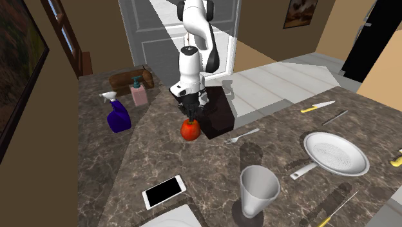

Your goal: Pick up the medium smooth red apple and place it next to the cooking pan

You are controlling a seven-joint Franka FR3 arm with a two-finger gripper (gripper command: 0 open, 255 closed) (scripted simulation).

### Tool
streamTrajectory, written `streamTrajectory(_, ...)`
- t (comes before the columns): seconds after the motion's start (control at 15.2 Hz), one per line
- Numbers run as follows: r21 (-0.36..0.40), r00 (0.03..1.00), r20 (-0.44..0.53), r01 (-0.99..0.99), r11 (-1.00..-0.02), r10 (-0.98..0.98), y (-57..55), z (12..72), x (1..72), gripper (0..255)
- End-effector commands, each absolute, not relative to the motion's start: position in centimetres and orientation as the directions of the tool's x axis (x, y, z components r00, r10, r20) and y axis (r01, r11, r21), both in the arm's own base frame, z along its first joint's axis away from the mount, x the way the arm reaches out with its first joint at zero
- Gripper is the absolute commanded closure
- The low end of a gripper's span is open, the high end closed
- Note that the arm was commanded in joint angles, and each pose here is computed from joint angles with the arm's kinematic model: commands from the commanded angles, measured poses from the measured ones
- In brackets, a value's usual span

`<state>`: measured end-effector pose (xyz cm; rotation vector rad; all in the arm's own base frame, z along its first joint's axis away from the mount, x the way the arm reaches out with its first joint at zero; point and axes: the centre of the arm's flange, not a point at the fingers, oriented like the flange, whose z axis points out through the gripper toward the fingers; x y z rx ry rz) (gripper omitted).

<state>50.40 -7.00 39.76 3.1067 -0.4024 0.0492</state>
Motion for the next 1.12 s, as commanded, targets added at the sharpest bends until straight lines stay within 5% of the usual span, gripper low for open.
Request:
streamTrajectory(0.0, 0.005, 0.967, 0.031, -0.255, -0.967, -0.255, -7.0, 39.7, 50.4, 255)
streamTrajectory(1.06, 0.005, 0.967, 0.031, -0.255, -0.967, -0.255, -7.0, 47.6, 50.4, 255)
